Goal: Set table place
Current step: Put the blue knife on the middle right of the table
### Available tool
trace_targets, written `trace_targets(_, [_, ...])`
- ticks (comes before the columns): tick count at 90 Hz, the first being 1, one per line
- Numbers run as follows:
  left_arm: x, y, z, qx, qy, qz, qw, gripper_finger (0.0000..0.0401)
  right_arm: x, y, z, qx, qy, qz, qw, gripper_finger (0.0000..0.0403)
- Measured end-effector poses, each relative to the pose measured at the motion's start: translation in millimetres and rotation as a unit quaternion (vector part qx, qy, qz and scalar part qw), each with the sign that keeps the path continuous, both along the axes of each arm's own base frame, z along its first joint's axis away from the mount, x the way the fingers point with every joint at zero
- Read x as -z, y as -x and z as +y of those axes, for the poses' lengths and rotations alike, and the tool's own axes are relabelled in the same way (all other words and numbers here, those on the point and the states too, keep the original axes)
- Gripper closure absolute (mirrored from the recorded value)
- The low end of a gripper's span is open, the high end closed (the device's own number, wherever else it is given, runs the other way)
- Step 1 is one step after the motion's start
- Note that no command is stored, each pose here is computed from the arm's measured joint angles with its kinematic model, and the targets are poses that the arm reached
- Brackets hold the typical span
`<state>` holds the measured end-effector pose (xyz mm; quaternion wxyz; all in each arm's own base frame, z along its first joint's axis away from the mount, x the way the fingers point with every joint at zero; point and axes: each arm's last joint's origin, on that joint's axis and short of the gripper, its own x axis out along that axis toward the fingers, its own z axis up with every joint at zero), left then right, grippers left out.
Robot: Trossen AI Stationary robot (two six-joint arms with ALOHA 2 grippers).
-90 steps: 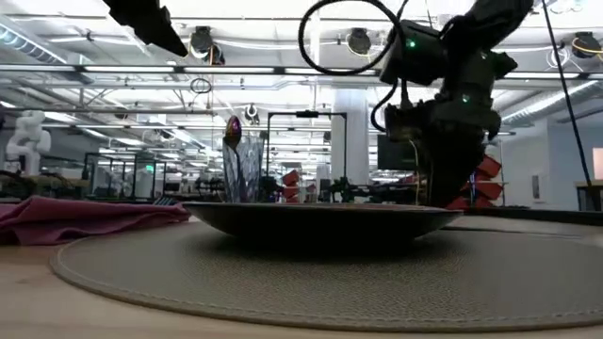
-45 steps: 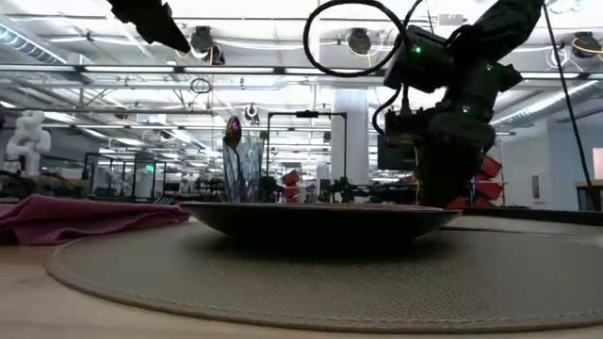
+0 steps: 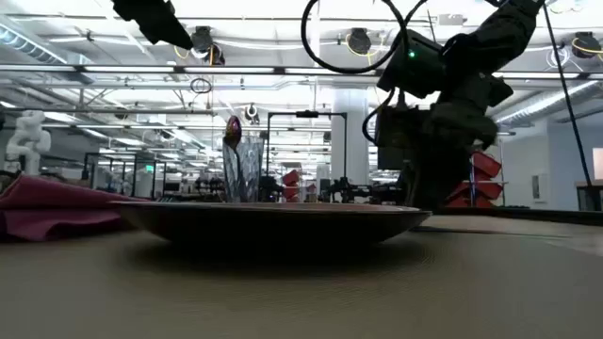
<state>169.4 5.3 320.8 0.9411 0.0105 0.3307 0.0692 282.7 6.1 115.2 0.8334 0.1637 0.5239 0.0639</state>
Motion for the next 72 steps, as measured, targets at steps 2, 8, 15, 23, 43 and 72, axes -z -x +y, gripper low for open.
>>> trace_targets(2, [1, -1, 0, 0.0, 0.0, 0.002, 1.0, 0.0321, 0, 0, 0, -0.005, -0.002, -0.001, 1.0, 0.0343])
trace_targets(8, [2, -3, 0, 0.0, 0.0, 0.008, 1.0, 0.0321, 0, 0, -1, -0.005, 0.002, 0.0, 1.0, 0.0343])
trace_targets(15, [5, -7, 0, 0.004, 0.003, 0.016, 1.0, 0.0321, 1, 1, -2, 0.015, 0.03, 0.009, 0.999, 0.0343])
trace_targets(23, [8, -12, -1, 0.011, 0.009, 0.026, 1.0, 0.0321, 1, 3, -5, 0.036, 0.071, 0.02, 0.997, 0.0344])
trace_targets(43, [15, -22, -2, 0.02, 0.007, 0.041, 0.999, 0.0321, 2, 4, -4, 0.045, 0.125, 0.025, 0.991, 0.0344])
trace_targets(72, [17, -28, -2, 0.027, 0.014, 0.041, 0.999, 0.0321, 2, 5, -2, 0.04, 0.138, 0.031, 0.989, 0.0356])
